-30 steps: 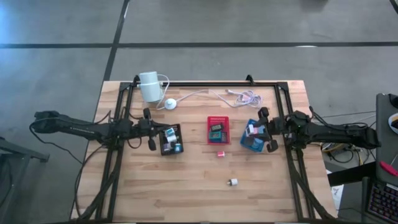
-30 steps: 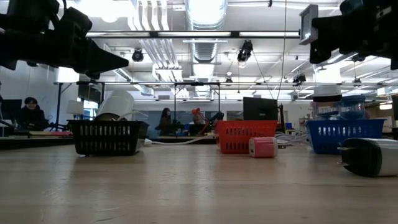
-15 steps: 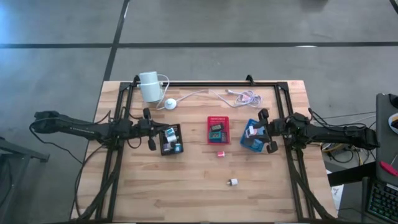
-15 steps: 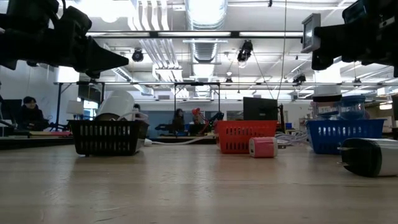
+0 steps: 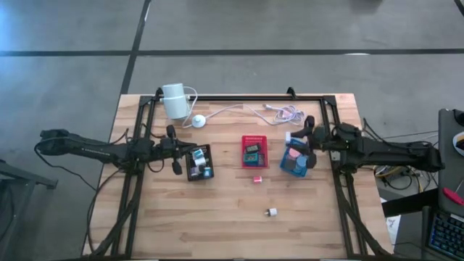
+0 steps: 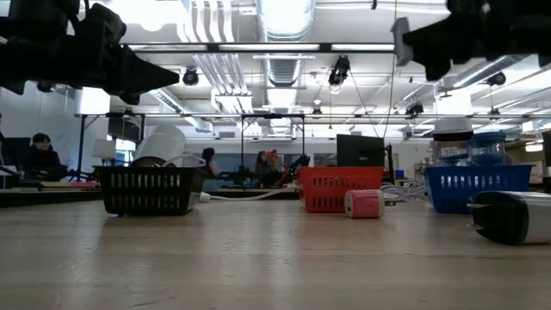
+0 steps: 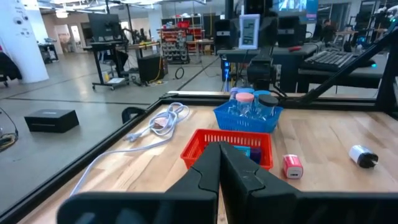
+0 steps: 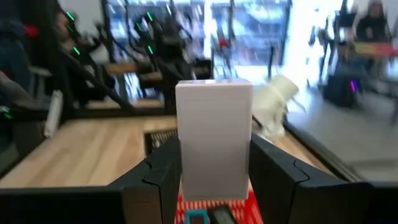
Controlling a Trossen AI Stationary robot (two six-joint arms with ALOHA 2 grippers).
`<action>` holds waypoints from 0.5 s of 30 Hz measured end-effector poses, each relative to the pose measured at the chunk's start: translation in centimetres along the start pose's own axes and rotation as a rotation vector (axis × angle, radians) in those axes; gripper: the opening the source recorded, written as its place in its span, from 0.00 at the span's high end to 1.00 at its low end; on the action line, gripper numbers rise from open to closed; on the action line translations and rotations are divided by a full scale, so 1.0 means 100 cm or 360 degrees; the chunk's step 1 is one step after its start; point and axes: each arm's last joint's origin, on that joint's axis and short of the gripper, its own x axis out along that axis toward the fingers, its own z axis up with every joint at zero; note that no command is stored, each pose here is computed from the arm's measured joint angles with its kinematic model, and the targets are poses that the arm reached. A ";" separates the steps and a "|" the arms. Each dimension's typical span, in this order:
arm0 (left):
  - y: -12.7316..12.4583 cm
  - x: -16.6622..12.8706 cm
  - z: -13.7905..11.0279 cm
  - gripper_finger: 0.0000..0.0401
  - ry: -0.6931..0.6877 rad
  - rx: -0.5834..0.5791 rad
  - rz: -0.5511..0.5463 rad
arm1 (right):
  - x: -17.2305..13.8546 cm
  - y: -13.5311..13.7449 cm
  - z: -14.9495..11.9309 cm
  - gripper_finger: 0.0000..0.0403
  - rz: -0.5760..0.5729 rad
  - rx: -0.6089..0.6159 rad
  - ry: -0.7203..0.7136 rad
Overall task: Pick & Place Office items
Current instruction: Put the white digital clock into the red bin
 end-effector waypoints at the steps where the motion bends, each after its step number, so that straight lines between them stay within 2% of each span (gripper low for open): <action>1: 0.000 0.000 0.000 0.98 0.0000 0.0000 0.0000 | 0.003 -0.001 0.007 0.64 -0.0022 0.0013 0.0060; 7: 0.000 0.000 -0.001 0.98 0.0004 0.0001 0.0000 | 0.030 -0.005 0.044 0.64 -0.0146 0.0057 0.0435; 12: 0.000 0.000 -0.001 0.98 0.0005 -0.0005 0.0000 | 0.062 -0.009 0.061 0.64 -0.0211 0.0077 0.0680; 15: 0.000 0.000 -0.001 0.98 0.0006 -0.0005 -0.0001 | 0.084 -0.011 0.060 0.64 -0.0219 0.0087 0.0857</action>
